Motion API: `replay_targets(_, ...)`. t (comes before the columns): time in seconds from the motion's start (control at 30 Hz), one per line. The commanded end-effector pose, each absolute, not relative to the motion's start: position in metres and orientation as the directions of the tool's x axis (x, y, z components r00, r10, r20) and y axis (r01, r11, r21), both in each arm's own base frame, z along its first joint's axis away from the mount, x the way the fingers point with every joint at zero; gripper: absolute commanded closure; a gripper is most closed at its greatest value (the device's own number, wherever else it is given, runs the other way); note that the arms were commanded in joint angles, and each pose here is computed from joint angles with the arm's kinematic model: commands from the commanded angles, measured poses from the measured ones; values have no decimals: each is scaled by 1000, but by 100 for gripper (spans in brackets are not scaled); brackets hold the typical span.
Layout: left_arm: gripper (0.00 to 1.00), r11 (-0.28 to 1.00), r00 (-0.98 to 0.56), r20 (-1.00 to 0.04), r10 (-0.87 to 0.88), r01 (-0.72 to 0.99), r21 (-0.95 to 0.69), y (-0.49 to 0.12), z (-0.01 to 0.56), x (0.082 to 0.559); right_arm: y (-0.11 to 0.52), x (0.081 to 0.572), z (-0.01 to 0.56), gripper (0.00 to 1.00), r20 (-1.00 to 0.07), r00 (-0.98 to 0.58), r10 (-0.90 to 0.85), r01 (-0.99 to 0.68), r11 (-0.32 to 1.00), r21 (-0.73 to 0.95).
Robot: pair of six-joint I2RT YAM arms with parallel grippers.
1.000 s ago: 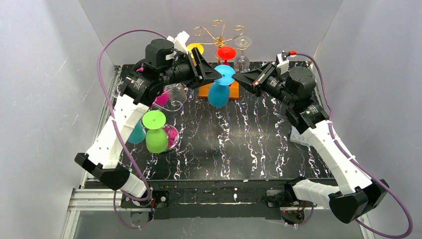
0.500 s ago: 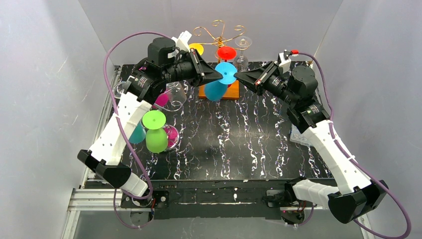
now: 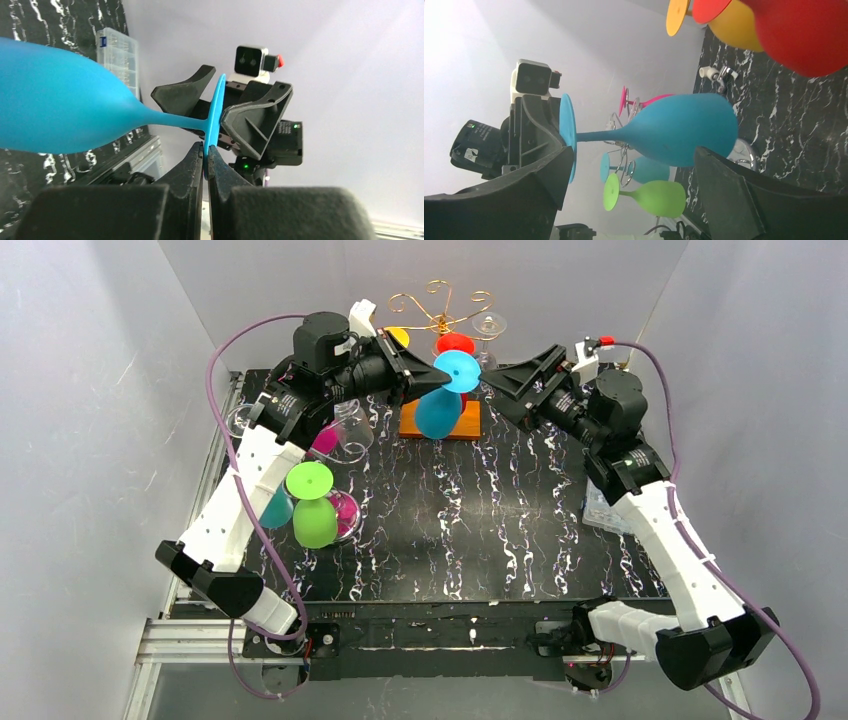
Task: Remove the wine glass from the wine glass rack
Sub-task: Place the wine glass at the center of the board.
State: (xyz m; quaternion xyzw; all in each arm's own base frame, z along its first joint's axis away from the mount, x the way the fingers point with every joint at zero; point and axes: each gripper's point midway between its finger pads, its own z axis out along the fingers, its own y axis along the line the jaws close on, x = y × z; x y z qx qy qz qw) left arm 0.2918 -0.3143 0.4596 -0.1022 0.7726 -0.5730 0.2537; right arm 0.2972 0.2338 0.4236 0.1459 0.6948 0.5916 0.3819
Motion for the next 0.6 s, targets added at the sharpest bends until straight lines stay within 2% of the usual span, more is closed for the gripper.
replay_targets(0.0, 100, 165, -794, -158, -587, 73, -984, -303, 501, 298, 211, 286, 448, 2, -463, -568, 681, -367, 293, 883)
replay_targets(0.23, 100, -32, -734, 54, -677, -43, -999, -291, 521, 307, 203, 266, 448, 2, -480, -515, 710, -468, 237, 852)
replay_targets(0.57, 100, -230, -696, 226, -682, -89, -969, -282, 549, 309, 213, 262, 448, 2, -446, -543, 711, -551, 99, 828)
